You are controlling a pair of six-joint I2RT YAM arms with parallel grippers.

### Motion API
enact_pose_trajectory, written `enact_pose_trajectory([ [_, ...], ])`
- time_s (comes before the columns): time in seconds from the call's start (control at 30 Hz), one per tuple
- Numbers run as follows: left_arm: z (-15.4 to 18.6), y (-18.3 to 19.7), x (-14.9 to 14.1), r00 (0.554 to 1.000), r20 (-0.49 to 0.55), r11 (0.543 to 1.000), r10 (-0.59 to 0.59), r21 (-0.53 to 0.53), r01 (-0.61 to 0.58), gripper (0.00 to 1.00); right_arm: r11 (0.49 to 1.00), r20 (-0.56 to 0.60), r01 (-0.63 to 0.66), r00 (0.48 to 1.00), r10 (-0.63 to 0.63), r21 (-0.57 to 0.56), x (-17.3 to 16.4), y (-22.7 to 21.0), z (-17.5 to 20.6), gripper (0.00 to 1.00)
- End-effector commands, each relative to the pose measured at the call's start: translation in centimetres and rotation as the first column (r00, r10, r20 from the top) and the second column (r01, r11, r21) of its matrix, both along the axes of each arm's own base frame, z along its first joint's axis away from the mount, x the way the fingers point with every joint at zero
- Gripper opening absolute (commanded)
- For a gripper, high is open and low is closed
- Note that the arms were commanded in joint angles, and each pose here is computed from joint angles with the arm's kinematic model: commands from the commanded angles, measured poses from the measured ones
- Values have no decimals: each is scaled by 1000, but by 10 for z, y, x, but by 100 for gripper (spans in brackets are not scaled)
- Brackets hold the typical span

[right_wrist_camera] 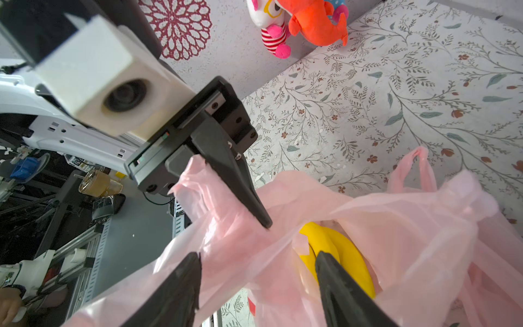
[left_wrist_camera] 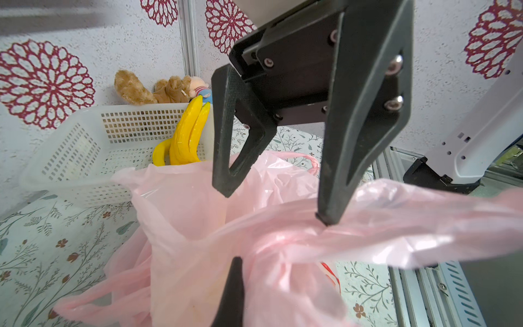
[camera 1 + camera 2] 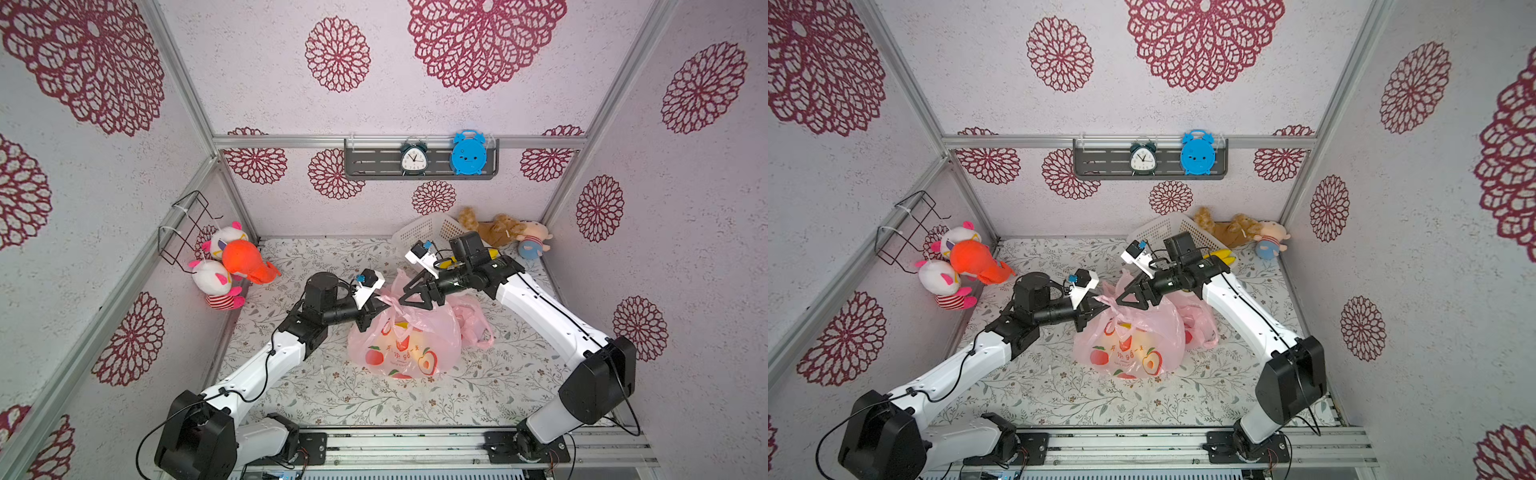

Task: Place the banana into a plastic bag & tie a knot
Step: Cross the plastic bag at the center of the board.

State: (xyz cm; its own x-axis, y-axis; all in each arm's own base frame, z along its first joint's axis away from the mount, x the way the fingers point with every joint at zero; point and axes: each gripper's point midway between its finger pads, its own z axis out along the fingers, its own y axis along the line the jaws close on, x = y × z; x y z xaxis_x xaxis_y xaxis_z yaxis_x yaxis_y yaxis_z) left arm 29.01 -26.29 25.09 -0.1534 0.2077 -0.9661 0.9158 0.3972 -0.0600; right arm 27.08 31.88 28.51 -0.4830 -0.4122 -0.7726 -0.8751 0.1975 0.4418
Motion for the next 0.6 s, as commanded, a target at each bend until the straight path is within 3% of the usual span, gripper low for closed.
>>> enact_pose_trajectory([
  [0.0,-3,2,0,1000,1,1000,-14,2,14,0,1000,71,-13,997,11,19,-1,1,16,73],
  [0.1,-5,2,0,1000,-2,1000,-13,2,13,0,999,94,-18,995,14,39,-4,4,24,77],
  [0.23,-6,2,1,1000,-8,1000,-16,2,16,0,1000,107,-18,994,18,-1,-7,8,20,95],
  [0.57,-7,4,2,1000,-13,1000,-13,4,13,0,990,168,30,986,-7,-135,-10,10,-2,95],
])
